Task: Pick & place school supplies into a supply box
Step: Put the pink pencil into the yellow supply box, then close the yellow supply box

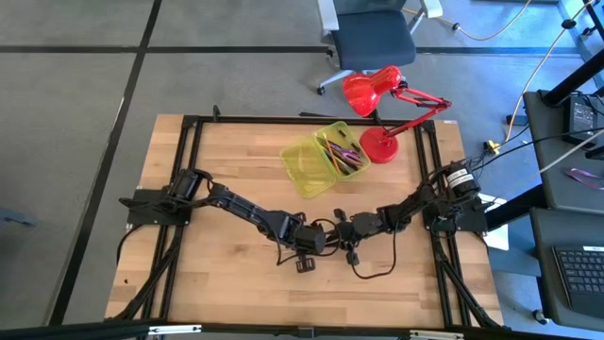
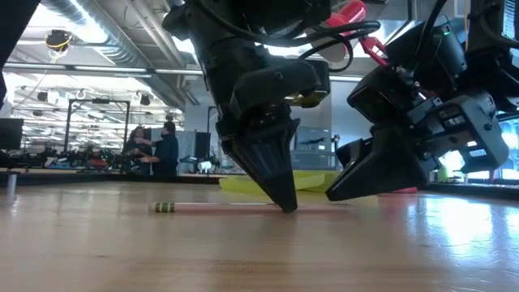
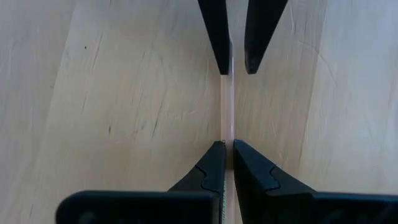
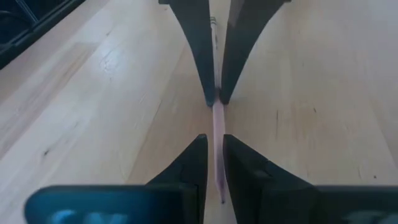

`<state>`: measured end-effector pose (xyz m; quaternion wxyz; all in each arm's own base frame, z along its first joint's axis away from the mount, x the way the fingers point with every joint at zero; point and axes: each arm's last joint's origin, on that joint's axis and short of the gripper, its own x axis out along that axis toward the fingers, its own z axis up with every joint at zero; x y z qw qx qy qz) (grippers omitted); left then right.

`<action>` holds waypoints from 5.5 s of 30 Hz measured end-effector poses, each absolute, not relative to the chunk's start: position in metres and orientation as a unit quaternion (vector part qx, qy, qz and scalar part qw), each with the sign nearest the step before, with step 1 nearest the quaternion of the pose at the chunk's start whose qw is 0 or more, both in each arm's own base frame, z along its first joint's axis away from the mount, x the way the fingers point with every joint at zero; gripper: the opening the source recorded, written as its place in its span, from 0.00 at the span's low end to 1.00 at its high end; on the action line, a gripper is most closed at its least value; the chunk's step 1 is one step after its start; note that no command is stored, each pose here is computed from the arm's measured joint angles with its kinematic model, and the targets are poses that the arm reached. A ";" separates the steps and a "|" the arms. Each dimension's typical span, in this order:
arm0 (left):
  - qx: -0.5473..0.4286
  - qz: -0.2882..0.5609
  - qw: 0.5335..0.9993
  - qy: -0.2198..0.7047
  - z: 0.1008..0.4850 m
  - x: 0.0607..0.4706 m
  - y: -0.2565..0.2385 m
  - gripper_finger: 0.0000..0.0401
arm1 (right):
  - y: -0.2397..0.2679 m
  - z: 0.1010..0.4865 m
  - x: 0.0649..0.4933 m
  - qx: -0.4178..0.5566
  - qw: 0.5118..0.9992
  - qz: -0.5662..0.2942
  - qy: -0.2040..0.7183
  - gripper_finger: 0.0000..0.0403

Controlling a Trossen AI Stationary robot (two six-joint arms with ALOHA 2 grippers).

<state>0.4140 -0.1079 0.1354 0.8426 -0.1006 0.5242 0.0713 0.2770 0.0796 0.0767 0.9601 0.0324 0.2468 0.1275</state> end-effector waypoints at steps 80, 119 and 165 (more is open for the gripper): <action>0.019 0.182 0.890 0.418 0.205 0.360 -0.101 0.16 | 0.044 0.097 0.249 0.099 0.974 0.021 0.205 0.07; -0.136 0.093 0.978 0.129 0.170 0.280 -0.047 0.15 | -0.110 0.128 0.243 0.118 0.842 -0.406 0.335 0.09; -0.241 0.230 0.911 0.244 0.081 0.311 0.008 0.00 | -0.106 0.133 0.256 0.084 0.912 -0.233 0.328 0.26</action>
